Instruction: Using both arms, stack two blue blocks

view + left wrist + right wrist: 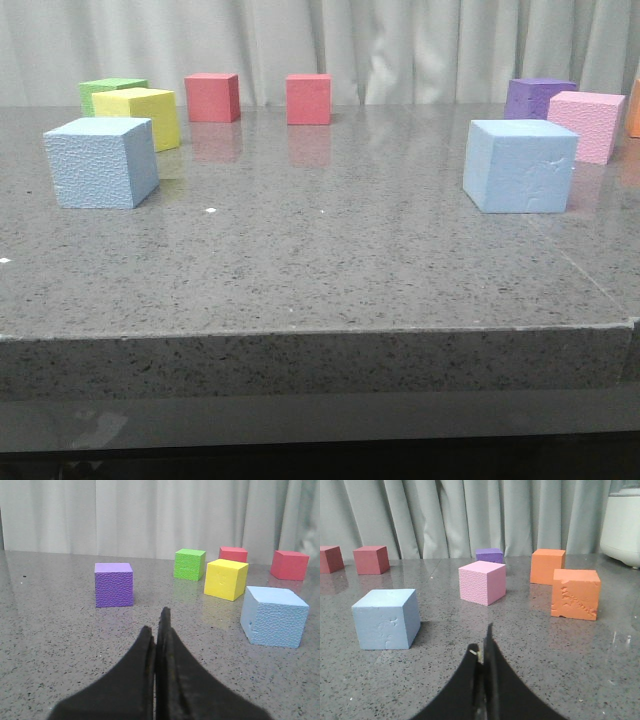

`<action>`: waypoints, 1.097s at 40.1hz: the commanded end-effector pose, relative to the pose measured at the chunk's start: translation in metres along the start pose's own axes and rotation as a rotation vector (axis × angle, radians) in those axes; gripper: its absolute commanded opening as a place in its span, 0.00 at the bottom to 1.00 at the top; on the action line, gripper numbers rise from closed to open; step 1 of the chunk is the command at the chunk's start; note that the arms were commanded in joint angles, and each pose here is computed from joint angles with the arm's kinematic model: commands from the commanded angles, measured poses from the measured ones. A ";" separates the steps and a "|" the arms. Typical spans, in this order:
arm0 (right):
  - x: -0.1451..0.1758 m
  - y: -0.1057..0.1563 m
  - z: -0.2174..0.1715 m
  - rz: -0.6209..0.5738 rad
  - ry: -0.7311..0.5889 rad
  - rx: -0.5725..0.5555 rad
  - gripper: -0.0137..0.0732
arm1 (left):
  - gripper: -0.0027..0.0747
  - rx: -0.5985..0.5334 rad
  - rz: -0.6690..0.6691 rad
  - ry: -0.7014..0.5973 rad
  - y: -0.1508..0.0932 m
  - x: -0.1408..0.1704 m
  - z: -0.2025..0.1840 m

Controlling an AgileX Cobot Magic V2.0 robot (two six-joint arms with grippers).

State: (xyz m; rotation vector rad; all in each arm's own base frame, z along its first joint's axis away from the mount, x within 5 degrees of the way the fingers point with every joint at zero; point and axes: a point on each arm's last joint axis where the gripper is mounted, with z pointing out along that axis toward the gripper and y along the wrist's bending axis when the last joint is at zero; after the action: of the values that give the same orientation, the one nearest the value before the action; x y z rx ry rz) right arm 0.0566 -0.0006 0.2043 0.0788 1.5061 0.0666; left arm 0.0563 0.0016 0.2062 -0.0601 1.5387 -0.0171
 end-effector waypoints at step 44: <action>-0.089 0.009 -0.018 -0.042 -0.161 -0.018 0.02 | 0.01 0.020 -0.054 -0.257 -0.005 -0.093 -0.023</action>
State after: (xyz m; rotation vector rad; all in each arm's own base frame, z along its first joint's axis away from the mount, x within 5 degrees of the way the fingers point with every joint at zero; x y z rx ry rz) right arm 0.0442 0.0005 0.2559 0.0650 1.4419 0.0727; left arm 0.0442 0.0010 0.2596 -0.0757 1.4071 -0.0466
